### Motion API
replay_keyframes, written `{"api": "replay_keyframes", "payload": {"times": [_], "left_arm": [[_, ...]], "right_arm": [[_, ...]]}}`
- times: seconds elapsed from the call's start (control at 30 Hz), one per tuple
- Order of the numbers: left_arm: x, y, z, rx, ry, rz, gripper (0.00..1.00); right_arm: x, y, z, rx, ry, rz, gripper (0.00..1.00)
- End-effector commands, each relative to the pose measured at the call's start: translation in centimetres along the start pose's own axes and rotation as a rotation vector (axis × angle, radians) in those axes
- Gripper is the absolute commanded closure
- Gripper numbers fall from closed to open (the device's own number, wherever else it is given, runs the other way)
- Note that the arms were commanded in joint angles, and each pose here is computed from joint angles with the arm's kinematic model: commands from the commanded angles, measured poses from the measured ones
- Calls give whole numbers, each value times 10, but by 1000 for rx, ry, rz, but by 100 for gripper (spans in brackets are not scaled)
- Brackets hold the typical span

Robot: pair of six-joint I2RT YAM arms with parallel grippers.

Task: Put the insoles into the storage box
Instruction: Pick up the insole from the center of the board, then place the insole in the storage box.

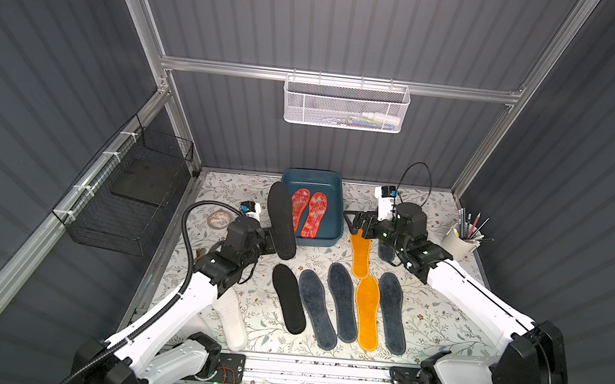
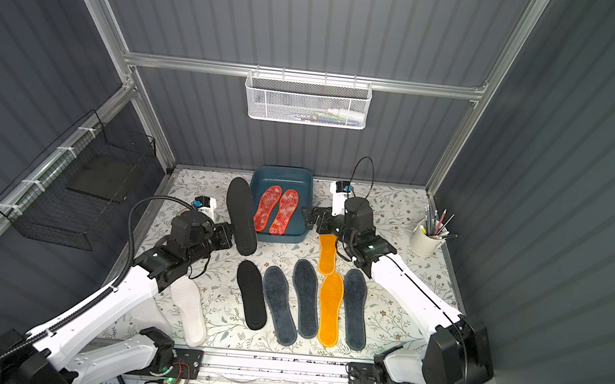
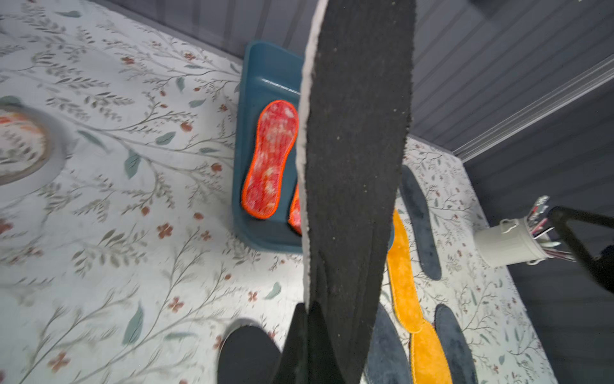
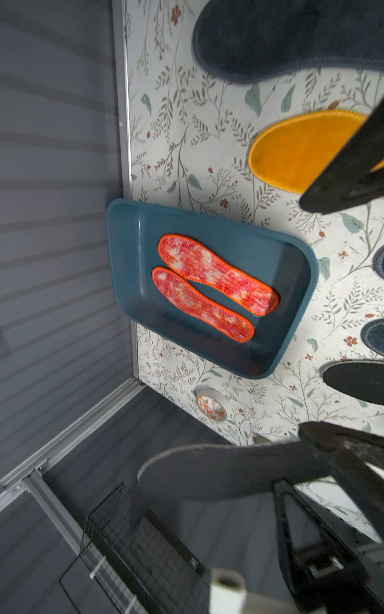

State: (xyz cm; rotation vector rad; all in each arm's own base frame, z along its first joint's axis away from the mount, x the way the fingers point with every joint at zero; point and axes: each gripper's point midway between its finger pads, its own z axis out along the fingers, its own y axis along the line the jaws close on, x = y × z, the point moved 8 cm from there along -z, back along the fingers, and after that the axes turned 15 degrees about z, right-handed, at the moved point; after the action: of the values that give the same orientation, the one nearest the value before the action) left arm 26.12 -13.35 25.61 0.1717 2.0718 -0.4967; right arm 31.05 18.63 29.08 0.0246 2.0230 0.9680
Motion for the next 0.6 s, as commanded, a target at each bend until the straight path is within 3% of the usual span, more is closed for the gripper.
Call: {"api": "replay_keyframes", "payload": {"times": [0.0, 0.27, 0.47, 0.57], "left_arm": [[-14, -26, 13, 280, -73, 65, 100], [-5, -35, 29, 436, -59, 49, 100], [-4, -40, 34, 499, -33, 47, 100], [-3, -40, 35, 508, -30, 46, 100]], "right_arm": [[5, 11, -3, -137, 29, 17, 1], [13, 25, -3, -325, 107, 34, 2], [14, 27, 5, -355, 131, 65, 6], [15, 26, 10, -352, 143, 83, 14]]}}
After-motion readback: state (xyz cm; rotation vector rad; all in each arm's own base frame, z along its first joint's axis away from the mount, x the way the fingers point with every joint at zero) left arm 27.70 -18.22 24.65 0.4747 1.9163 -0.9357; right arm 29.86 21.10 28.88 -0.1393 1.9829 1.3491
